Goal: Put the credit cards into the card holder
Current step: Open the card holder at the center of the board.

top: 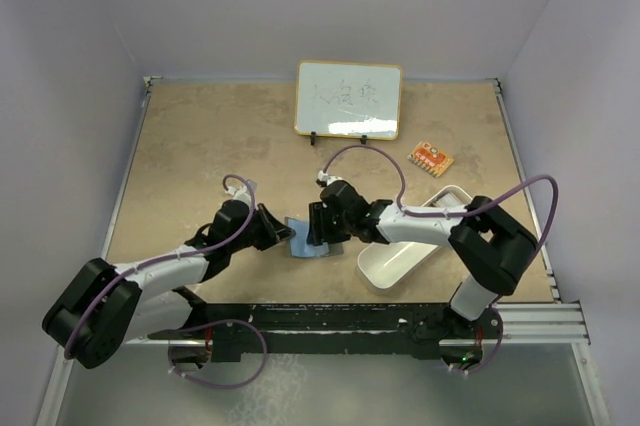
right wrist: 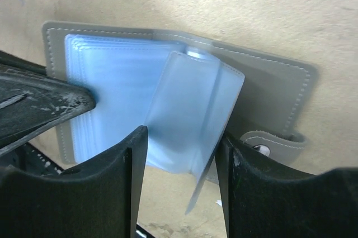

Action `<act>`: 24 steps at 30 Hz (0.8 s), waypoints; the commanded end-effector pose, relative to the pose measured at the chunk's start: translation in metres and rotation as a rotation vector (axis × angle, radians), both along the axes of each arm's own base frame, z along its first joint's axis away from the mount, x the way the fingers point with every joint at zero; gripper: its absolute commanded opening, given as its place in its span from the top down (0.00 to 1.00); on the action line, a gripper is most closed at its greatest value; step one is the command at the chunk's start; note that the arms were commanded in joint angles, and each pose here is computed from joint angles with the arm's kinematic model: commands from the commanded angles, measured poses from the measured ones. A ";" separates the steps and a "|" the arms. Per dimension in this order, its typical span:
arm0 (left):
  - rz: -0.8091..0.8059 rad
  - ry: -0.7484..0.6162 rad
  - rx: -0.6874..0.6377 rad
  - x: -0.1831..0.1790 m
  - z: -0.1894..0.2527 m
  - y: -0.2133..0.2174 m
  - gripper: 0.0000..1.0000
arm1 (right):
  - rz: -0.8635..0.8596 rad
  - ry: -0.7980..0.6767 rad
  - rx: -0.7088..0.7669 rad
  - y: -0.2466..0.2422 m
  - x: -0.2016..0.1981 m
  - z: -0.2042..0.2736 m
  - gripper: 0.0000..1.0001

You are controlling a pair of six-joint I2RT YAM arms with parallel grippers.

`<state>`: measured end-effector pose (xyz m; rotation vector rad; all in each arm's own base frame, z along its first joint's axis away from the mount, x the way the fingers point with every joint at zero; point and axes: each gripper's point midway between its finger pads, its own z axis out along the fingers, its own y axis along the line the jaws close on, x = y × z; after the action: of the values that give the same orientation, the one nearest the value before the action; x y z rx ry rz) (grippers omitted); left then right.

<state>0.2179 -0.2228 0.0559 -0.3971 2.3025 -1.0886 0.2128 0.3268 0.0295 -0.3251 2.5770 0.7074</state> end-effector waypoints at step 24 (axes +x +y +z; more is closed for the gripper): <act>0.015 -0.105 -0.025 0.023 0.043 -0.008 1.00 | 0.047 -0.157 0.139 0.017 0.006 0.100 0.59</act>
<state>0.2282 -0.2251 0.0812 -0.3815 2.2594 -1.0835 0.2222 0.3183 0.1159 -0.3449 2.4193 0.7094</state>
